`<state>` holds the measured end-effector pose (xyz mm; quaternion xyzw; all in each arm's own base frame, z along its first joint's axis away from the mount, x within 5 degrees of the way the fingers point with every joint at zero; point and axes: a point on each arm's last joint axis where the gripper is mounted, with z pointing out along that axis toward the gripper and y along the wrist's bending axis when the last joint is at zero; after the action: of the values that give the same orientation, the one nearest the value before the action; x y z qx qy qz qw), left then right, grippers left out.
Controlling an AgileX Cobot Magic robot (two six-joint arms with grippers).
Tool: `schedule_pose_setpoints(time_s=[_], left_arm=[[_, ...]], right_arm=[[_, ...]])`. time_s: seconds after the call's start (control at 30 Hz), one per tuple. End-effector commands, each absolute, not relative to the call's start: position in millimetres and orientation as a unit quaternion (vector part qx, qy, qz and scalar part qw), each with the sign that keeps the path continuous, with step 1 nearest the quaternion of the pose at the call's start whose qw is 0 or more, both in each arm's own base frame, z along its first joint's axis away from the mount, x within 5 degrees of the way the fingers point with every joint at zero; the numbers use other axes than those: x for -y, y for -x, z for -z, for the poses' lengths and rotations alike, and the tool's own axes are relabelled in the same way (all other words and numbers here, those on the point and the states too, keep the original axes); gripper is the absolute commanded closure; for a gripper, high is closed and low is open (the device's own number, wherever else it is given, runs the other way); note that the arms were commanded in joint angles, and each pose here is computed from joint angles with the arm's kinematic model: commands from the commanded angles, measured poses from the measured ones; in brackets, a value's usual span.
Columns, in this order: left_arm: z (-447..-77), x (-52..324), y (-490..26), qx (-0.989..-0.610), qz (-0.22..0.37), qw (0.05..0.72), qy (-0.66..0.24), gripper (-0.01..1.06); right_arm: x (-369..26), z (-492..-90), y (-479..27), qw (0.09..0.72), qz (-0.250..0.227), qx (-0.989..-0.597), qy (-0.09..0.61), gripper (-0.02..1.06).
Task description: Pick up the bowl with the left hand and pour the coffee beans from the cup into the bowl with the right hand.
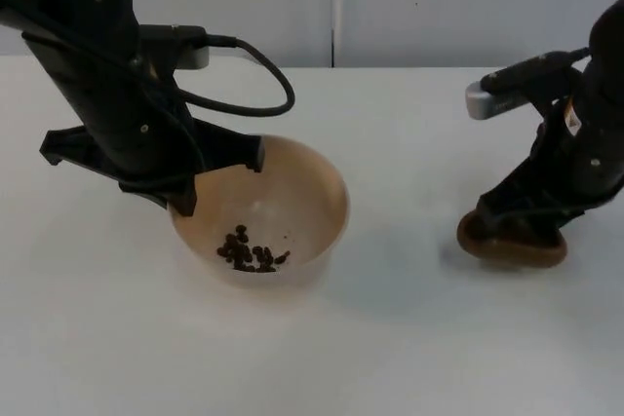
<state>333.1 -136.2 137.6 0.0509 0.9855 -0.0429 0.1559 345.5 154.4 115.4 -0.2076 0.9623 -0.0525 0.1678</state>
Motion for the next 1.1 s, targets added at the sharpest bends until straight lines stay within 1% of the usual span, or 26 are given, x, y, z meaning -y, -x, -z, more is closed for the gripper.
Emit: schedule_pose_setpoints(time_s=[0.0,0.2,0.43,1.07], left_arm=[[-140,138,-334,-0.984,0.044,0.163,-0.055,1.05],[-137,138,-334,-0.985,0.043,0.159,-0.056,1.05],[-123,138,-334,-0.988,0.035,0.137,-0.055,1.05],[-122,138,-334,-0.988,0.034,0.137,-0.057,1.04]], right_arm=[[-153,-110,-347,0.168,0.052,-0.963,0.206,1.04],[-153,-107,-345,0.168,0.051,-0.963,0.206,1.04],[-153,-107,-345,0.165,0.052,-0.963,0.205,1.04],[-153,-107,-345,0.166,0.053,-0.963,0.206,1.04]])
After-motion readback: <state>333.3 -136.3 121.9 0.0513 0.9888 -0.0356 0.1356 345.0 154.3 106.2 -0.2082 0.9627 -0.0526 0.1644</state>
